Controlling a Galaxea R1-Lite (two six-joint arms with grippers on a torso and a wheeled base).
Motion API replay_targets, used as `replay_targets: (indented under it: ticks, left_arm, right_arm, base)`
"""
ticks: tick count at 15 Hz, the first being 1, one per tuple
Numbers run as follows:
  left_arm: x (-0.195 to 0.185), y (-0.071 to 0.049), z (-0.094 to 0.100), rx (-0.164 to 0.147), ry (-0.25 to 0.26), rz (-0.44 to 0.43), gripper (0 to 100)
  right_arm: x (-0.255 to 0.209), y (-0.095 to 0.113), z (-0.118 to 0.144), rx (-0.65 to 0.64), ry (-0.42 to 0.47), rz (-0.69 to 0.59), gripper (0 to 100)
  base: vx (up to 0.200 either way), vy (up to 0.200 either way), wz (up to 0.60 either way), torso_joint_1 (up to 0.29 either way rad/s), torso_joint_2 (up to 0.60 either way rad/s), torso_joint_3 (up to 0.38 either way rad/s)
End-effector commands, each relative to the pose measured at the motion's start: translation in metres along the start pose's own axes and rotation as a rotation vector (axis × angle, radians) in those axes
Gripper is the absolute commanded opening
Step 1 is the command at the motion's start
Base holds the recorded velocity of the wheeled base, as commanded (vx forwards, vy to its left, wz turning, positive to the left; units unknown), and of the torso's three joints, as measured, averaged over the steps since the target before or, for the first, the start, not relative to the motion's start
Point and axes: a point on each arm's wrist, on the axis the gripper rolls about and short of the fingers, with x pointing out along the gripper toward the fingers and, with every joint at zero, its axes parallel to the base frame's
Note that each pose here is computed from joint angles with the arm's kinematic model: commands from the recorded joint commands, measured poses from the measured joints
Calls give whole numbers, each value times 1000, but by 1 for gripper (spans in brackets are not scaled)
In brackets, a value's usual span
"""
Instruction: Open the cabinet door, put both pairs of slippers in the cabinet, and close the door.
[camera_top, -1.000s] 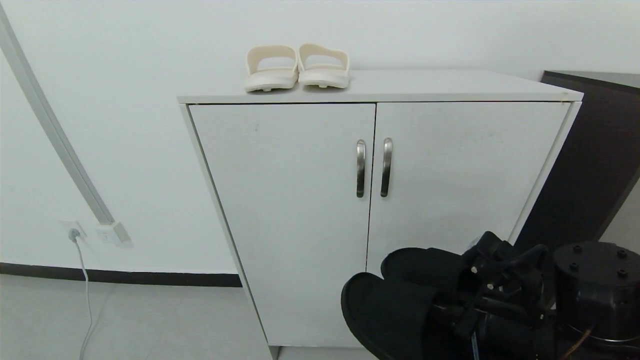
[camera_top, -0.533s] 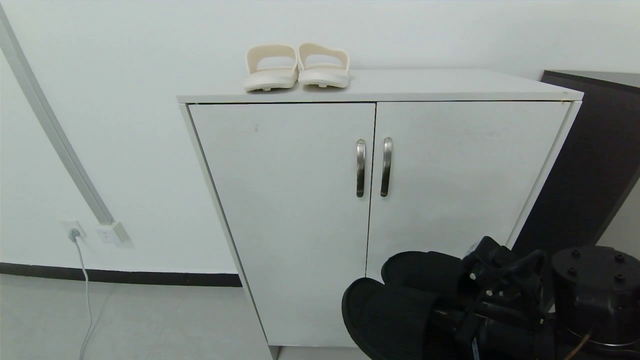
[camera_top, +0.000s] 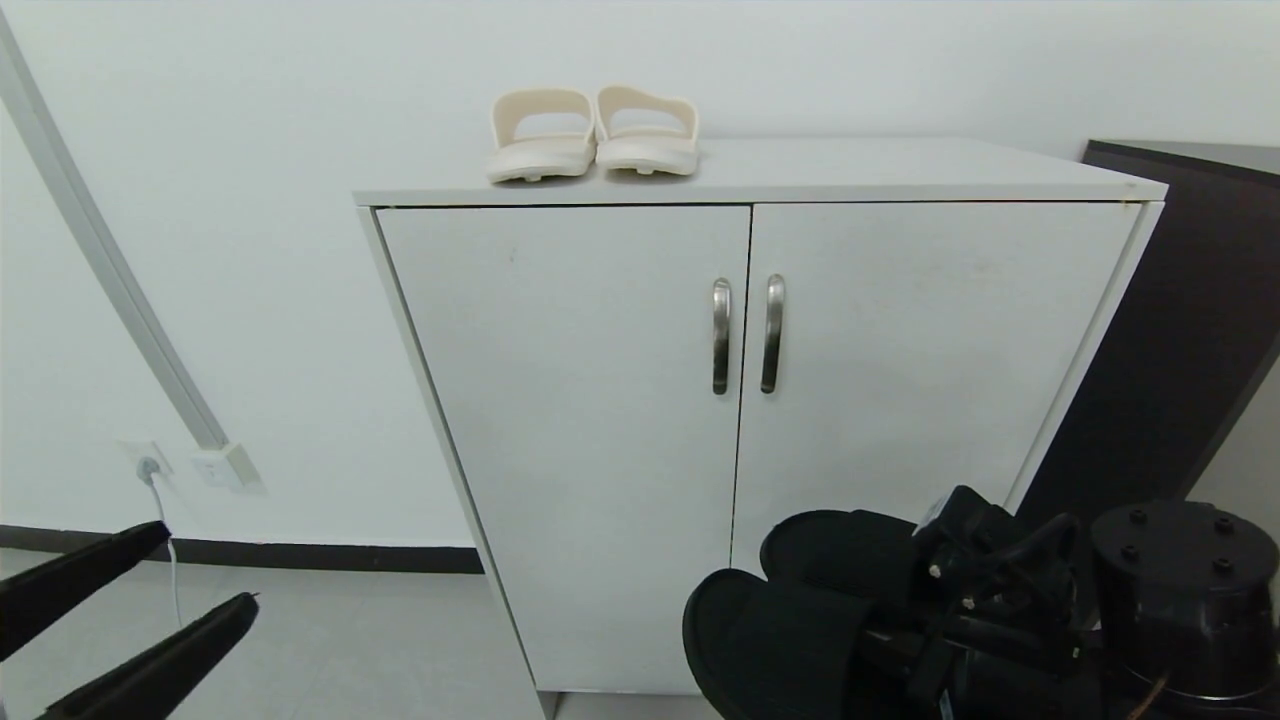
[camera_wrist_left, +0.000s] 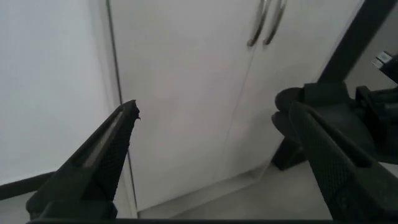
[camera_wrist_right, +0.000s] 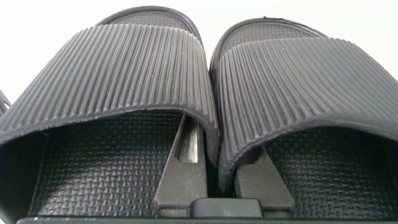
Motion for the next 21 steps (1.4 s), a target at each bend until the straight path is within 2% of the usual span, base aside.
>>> replay_targets:
  ticks: [1, 3, 5, 7, 10, 11, 14, 17, 18, 20, 21]
  left_arm:
    - [23, -1, 4, -14, 77, -70, 100]
    - [39, -6, 13, -11, 102, -141, 100]
    - [55, -14, 25, 0, 63, -206, 100]
    - [72, -23, 37, -7, 42, -255, 100]
    - [110, -40, 49, -9, 69, -293, 100]
    - [131, -53, 54, -6, 86, -340, 100]
    - [177, -79, 57, 0, 117, -417, 100]
    - [211, -103, 63, 0, 115, -509, 100]
    - [220, -107, 64, -9, 119, -537, 100]
    - [235, -115, 76, -78, 113, -613, 100]
    - [243, -116, 78, -93, 115, -643, 100]
  right_arm:
    - [1, 0, -1, -1, 3, 2, 0]
    - [1, 2, -1, -3, 5, 6, 0]
    - [4, 2, -1, -5, 11, 6, 0]
    - [4, 2, -2, -2, 14, 4, 0]
    - [4, 2, 0, -2, 8, 7, 0]
    - [4, 2, 0, -4, 8, 6, 0]
    - [7, 2, -3, -4, 22, 9, 0]
    - [11, 2, -7, -4, 43, 10, 0]
    - [11, 2, -8, -4, 48, 10, 0]
    - [13, 3, -10, -4, 57, 13, 0]
    - [13, 3, -10, -5, 62, 16, 0]
  base:
    - [0, 0, 0, 0, 0, 0]
    - [0, 0, 0, 0, 0, 0]
    - [0, 0, 0, 0, 0, 0]
    - [0, 0, 0, 0, 0, 0]
    - [0, 0, 0, 0, 0, 0]
    - [0, 0, 0, 0, 0, 0]
    - [0, 0, 0, 0, 0, 0]
    - [0, 0, 0, 0, 0, 0]
    - [0, 0, 0, 0, 0, 0]
    - [0, 0, 0, 0, 0, 0]
    - [0, 0, 0, 0, 0, 0]
